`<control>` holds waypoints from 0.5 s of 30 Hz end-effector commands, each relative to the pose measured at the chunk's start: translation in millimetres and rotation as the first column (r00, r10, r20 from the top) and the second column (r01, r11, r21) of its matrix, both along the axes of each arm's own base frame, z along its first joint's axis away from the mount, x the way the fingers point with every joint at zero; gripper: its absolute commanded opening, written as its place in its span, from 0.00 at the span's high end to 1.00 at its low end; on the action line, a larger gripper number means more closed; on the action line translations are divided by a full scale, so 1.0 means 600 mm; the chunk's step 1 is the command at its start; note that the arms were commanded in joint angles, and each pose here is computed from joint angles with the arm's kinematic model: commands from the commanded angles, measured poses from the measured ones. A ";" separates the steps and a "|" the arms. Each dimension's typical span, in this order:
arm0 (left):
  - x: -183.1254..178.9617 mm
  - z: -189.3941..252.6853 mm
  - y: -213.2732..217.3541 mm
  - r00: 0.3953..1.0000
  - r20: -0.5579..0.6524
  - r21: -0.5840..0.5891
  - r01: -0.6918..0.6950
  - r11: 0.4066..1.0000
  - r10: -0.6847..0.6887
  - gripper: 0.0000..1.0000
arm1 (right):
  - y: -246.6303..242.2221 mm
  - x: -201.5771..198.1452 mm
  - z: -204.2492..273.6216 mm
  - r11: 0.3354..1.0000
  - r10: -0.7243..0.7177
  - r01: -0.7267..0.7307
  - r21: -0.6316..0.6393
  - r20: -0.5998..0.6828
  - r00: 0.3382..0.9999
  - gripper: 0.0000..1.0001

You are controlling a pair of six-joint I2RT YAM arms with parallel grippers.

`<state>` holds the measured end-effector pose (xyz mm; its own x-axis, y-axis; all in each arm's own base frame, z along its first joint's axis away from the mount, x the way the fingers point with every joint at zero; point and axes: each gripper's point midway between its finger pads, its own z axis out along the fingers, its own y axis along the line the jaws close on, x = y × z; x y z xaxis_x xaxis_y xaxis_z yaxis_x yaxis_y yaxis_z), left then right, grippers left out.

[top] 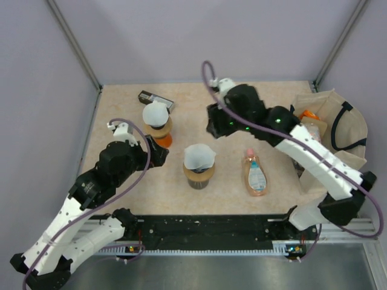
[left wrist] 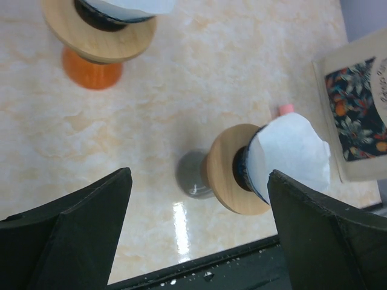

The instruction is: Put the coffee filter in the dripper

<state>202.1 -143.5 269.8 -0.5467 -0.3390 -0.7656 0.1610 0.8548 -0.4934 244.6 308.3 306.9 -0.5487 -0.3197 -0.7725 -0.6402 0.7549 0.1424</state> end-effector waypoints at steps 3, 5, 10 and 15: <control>0.033 0.014 0.096 0.945 0.048 0.098 -0.327 0.940 0.324 0.01 | -0.208 0.083 0.086 0.870 -0.472 0.412 0.271 0.212 0.856 0.01; 0.040 0.006 0.116 0.918 0.049 0.136 -0.396 0.908 0.393 0.01 | -0.264 0.087 0.087 0.795 -0.598 0.507 0.333 0.286 0.749 0.01; 0.056 -0.001 0.147 0.857 0.055 0.145 -0.514 0.846 0.512 0.01 | -0.370 0.069 0.040 0.645 -0.764 0.657 0.391 0.360 0.536 0.01; 0.061 -0.011 0.176 0.816 0.048 0.150 -0.576 0.804 0.576 0.01 | -0.399 0.063 0.001 0.616 -0.778 0.717 0.326 0.395 0.489 0.01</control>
